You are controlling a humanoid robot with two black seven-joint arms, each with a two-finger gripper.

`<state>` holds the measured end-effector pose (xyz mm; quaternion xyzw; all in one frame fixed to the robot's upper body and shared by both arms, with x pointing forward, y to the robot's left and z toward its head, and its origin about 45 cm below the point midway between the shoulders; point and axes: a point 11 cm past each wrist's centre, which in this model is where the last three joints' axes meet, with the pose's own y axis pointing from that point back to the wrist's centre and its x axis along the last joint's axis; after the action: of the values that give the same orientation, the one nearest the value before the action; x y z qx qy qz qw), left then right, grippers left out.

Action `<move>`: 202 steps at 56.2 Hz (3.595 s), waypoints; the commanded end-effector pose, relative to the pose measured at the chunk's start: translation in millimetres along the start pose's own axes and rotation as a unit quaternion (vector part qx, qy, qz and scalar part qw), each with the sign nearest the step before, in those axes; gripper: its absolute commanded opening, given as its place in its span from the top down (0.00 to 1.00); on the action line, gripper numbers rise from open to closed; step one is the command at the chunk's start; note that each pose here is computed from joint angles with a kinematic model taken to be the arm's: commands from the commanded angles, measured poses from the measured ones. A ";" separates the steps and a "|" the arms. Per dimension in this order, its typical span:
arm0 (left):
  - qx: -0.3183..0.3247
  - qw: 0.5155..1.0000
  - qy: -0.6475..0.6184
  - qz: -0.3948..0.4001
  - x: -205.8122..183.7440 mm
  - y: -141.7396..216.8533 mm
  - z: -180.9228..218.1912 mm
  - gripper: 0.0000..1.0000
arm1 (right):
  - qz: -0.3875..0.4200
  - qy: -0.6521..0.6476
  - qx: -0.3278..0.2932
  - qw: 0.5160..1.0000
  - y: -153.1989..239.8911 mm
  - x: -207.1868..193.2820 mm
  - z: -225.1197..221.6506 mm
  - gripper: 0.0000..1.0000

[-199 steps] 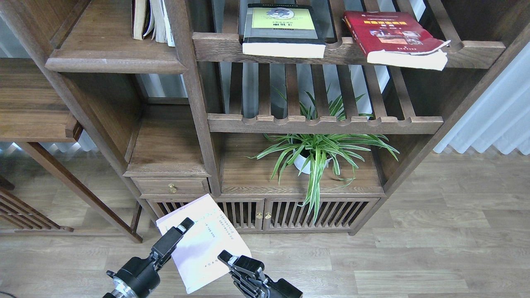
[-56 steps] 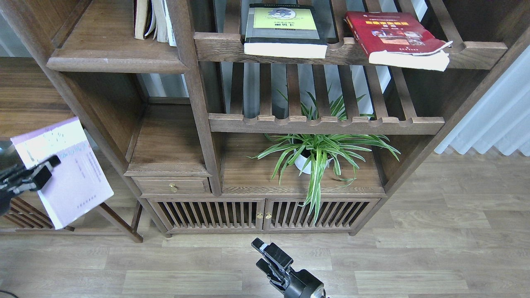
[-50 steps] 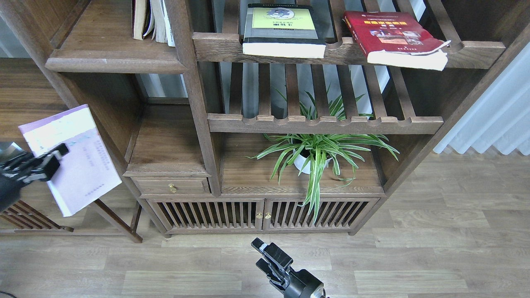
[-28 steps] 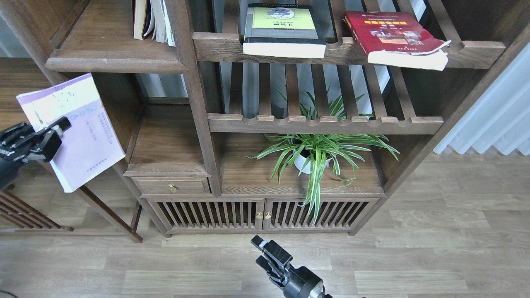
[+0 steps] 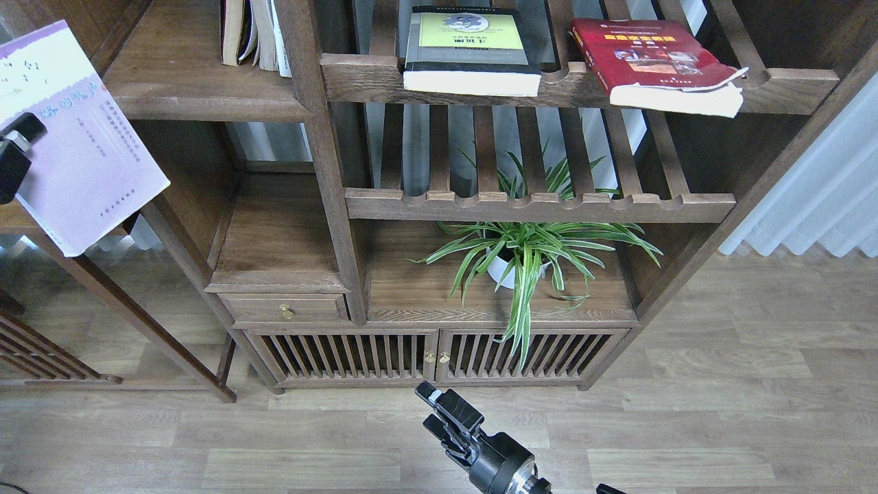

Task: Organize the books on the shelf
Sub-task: 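Lift the white book with the left gripper toward the upper shelf, then place the white book upright on the upper shelf with the left gripper, then reach the right gripper up to the red book on the top shelf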

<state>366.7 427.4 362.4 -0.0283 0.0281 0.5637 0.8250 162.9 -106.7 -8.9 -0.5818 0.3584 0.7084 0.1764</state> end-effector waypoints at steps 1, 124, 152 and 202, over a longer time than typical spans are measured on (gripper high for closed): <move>0.001 0.999 -0.022 -0.025 -12.3 -27.2 31.0 0.94 | 0.000 0.000 0.000 1.000 0.0 0.0 0.2 0.01; -0.047 0.996 -0.055 -0.042 -73.3 -209.9 91.5 0.71 | -0.003 -0.007 0.000 1.000 0.7 -1.4 3.3 0.01; -0.067 0.995 -0.028 -0.073 -91.9 -210.9 88.7 0.11 | -0.004 -0.008 0.002 1.000 0.4 -2.0 2.8 0.01; -0.059 0.983 0.138 -0.106 -55.1 -107.0 29.7 0.00 | -0.057 -0.016 0.071 0.996 -10.5 -35.3 -35.3 0.03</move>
<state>451.9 330.4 412.4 -0.1452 0.0734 0.4617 0.8720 201.1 -120.5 16.2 -0.5709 0.3754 0.6816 0.2619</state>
